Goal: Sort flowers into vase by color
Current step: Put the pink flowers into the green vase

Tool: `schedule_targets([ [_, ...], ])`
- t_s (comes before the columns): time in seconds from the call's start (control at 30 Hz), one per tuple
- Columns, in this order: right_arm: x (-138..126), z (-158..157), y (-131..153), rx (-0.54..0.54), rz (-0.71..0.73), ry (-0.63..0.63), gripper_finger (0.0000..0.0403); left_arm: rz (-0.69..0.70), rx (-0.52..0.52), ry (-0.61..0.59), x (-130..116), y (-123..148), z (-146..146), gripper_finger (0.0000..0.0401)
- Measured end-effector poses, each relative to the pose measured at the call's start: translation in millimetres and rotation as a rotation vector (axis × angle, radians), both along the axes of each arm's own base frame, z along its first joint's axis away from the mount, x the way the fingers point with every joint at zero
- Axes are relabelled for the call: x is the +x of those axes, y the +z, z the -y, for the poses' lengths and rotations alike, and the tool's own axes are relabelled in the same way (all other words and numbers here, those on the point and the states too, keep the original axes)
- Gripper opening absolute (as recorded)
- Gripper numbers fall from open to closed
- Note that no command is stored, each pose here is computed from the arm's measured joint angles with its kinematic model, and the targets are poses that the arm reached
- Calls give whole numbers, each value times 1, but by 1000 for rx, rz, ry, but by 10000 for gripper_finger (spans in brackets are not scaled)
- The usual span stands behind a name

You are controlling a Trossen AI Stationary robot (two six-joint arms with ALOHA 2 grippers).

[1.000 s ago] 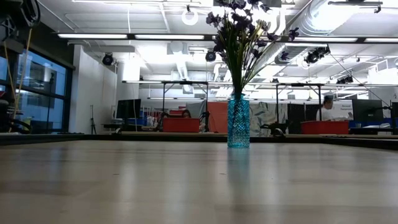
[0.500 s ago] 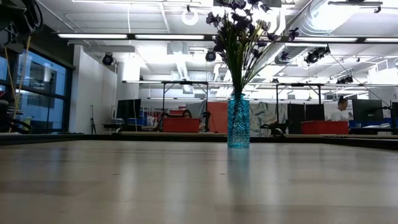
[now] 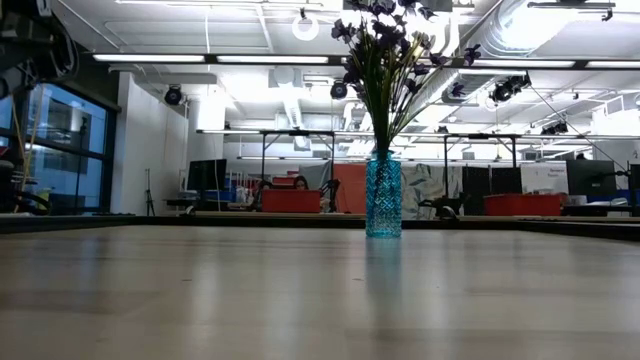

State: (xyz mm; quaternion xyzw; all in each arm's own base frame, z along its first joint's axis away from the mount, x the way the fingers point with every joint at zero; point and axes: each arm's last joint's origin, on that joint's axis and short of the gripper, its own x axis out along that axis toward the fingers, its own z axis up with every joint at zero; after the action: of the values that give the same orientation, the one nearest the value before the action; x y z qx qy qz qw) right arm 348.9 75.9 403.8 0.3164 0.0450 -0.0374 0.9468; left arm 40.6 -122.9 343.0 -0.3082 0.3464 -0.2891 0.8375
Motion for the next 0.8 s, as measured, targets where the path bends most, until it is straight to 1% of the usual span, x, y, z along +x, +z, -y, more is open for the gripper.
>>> schedule_targets([
  [0.07, 0, 0, 0, 0, 0, 0, 282, 19, -5, 15, 0, 1, -2, 225],
  [0.2, 0, 0, 0, 0, 0, 0, 282, 32, -50, 11, 0, 6, -1, 225],
  [0.33, 0, 0, 2, 14, 18, 10, 282, 34, -6, 5, 2, 2, 6, 225],
  [0.4, 6, -2, 3, 42, 78, 18, 282, 48, 33, -6, 3, -1, 10, 225],
  [0.5, 25, -8, -5, 68, 163, 82, 282, 72, 82, -17, 4, -4, 16, 225],
  [0.63, 60, -19, -36, 102, 257, 134, 281, 72, 115, -9, 7, -7, 20, 225],
  [0.7, 78, -24, -46, 124, 325, 152, 277, 71, 119, -4, 8, -8, 21, 225],
  [0.8, 110, -33, -53, 106, 365, 206, 264, 75, 133, 0, 9, -9, 22, 225],
])
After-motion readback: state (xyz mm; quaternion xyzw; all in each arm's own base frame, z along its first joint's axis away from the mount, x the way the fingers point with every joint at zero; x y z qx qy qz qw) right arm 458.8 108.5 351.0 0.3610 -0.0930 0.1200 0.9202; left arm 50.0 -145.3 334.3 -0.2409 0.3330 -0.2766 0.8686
